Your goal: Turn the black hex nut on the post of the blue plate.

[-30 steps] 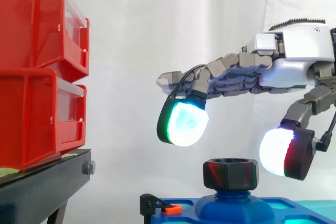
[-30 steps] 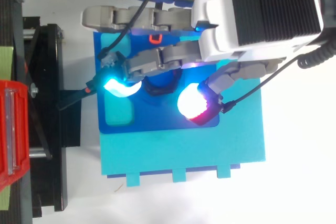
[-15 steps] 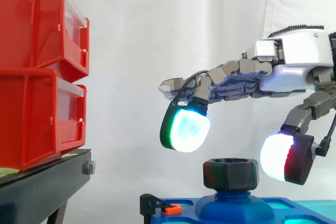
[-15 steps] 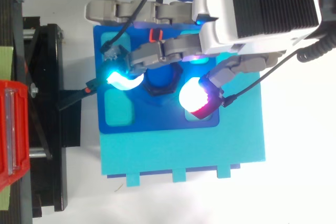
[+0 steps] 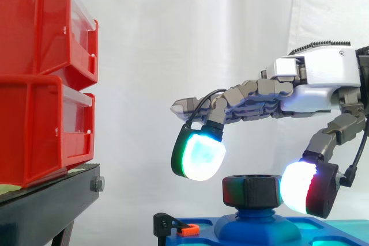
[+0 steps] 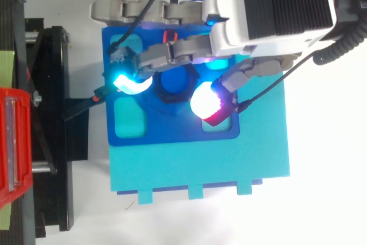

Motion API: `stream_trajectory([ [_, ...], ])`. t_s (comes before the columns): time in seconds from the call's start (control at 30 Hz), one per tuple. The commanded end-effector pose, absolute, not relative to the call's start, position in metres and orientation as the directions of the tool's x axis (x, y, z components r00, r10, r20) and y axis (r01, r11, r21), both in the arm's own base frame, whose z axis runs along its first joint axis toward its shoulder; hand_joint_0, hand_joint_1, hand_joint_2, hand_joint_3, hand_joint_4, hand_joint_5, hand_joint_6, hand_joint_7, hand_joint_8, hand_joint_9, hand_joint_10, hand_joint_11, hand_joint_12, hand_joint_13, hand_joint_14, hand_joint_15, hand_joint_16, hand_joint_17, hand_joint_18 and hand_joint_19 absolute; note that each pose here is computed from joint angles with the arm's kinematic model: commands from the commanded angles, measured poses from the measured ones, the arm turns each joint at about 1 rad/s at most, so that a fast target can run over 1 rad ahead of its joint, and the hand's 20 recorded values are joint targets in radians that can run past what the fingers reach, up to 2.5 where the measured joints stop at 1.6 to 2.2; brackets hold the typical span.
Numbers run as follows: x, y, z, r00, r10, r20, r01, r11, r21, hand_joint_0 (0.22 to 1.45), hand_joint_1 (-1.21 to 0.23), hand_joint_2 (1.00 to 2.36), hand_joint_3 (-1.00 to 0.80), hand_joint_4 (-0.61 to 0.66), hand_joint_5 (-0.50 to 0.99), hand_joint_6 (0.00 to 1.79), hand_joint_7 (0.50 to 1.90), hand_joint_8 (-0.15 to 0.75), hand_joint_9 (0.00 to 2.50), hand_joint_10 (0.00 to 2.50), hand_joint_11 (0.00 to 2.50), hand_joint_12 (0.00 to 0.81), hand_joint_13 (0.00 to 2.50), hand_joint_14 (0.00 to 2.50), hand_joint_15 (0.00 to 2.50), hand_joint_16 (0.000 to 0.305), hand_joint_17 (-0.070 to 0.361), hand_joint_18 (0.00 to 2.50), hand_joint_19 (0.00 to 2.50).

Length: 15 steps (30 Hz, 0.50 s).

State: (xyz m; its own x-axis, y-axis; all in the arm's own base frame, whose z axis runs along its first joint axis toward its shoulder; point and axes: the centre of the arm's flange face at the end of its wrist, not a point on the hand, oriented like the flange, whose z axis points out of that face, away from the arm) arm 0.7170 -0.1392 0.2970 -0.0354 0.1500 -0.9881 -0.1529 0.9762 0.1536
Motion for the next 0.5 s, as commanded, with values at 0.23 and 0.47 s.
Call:
stream_trajectory([
  [0.23,0.7161,-0.1419,0.2962,-0.04,0.15,-0.988,-0.148,0.977,0.154,0.44,-0.81,1.0,-0.5,-0.06,-0.3,0.5,0.69,0.111,0.0,0.0,0.0,0.307,0.0,0.0,0.0,0.046,0.103,0.0,0.06],
  [0.47,0.7129,-0.1471,0.2943,-0.058,0.148,-0.987,-0.14,0.978,0.155,0.44,-0.8,1.0,-0.5,-0.05,-0.3,0.5,0.69,0.113,0.0,0.0,0.0,0.308,0.0,0.0,0.0,0.046,0.103,0.0,0.06],
])
